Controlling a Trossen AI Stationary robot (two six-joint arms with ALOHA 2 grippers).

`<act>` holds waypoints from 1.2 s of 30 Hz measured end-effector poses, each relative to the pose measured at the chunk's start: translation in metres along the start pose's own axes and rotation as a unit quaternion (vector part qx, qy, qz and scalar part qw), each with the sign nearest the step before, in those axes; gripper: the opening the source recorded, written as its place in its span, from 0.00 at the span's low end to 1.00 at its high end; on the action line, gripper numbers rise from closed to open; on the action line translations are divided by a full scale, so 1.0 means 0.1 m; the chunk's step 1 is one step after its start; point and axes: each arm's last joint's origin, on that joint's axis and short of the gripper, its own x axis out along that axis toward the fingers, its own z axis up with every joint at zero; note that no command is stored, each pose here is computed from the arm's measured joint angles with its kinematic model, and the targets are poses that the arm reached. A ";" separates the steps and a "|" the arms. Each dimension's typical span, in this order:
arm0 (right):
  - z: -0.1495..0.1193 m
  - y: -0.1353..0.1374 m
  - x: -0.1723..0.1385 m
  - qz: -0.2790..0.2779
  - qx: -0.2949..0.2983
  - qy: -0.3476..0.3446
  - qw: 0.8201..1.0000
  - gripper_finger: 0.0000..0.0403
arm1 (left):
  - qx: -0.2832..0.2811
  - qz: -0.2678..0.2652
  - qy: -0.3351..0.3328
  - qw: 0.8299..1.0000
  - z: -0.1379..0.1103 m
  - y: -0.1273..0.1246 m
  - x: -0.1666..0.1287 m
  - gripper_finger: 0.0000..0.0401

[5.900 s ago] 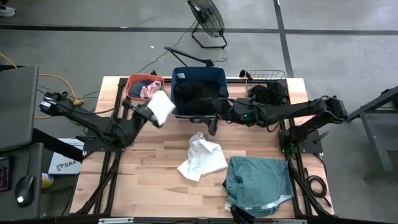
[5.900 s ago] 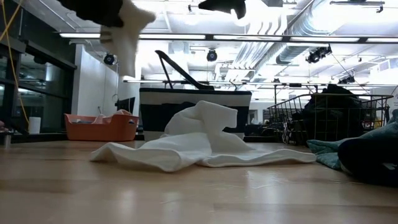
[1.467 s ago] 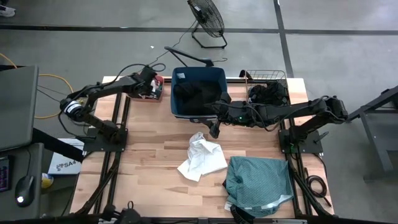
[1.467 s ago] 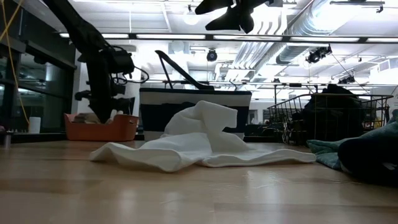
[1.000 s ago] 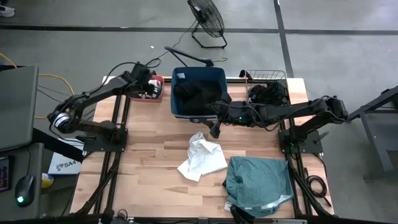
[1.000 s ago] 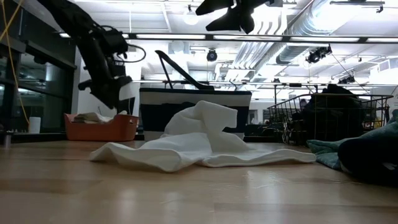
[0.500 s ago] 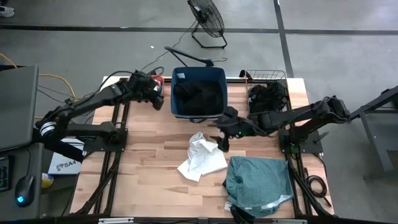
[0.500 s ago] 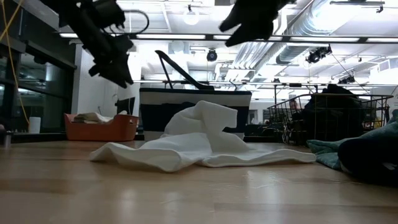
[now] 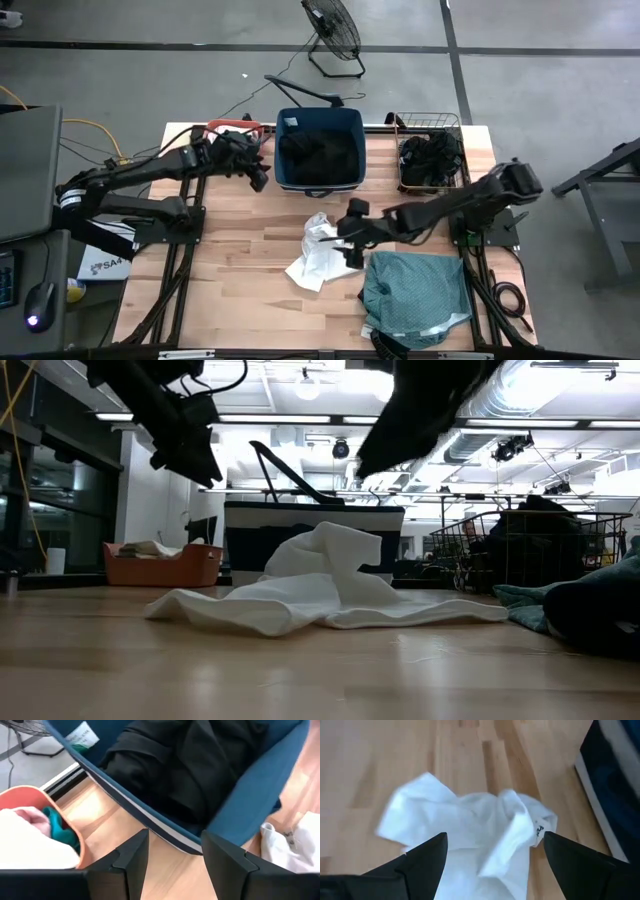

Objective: Pick & Place Cloths
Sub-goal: Put the white boxer into the wire basket

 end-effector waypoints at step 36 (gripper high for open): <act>-0.23 -0.17 0.67 -0.009 0.070 0.057 0.996 0.31 | 0.001 0.001 0.005 1.000 -0.01 0.00 0.00 0.45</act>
